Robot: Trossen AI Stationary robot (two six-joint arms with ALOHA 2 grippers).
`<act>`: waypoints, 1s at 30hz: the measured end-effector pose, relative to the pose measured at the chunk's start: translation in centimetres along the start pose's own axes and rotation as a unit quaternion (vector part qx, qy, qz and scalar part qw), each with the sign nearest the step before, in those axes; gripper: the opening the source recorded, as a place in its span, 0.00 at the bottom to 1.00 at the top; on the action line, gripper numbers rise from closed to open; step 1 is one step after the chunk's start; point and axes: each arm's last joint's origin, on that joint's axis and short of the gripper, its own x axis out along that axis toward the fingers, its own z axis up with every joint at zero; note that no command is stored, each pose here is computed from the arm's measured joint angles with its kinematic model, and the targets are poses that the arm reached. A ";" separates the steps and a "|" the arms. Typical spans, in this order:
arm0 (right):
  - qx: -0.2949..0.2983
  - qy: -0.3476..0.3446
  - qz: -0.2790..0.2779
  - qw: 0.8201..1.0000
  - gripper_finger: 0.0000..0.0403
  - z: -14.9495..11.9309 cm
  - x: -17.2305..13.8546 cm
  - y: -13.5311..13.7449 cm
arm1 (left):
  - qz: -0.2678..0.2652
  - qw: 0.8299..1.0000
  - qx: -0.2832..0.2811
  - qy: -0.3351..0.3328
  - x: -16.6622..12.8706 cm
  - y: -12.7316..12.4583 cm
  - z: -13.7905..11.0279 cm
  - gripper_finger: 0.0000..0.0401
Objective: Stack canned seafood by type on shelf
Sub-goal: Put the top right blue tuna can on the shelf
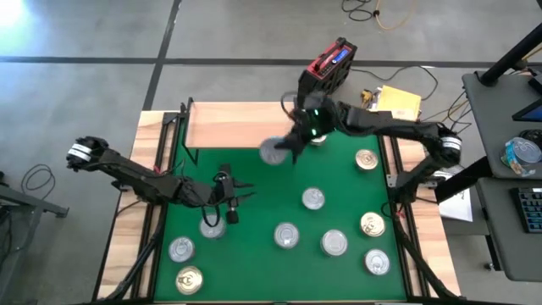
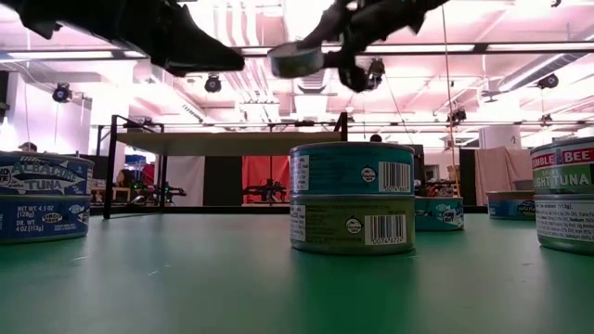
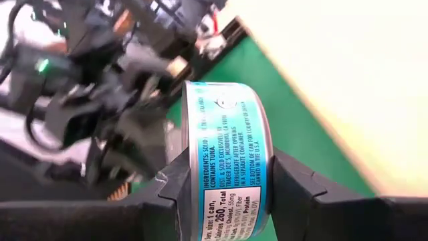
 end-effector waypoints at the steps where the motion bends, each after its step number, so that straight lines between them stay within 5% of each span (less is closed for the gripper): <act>1: 0.008 0.000 0.000 1.000 0.33 0.6 0.1 -0.6 | 0.007 1.000 0.002 -0.002 -0.2 0.2 0.2 0.21; 14: 0.039 0.013 -0.011 0.999 0.33 6.4 2.1 -6.2 | 0.022 1.000 0.012 -0.010 -2.2 1.6 1.3 0.21; 30: 0.007 0.047 -0.125 0.991 0.33 7.6 1.7 -7.7 | 0.023 0.999 0.000 -0.022 -4.1 2.9 2.1 0.21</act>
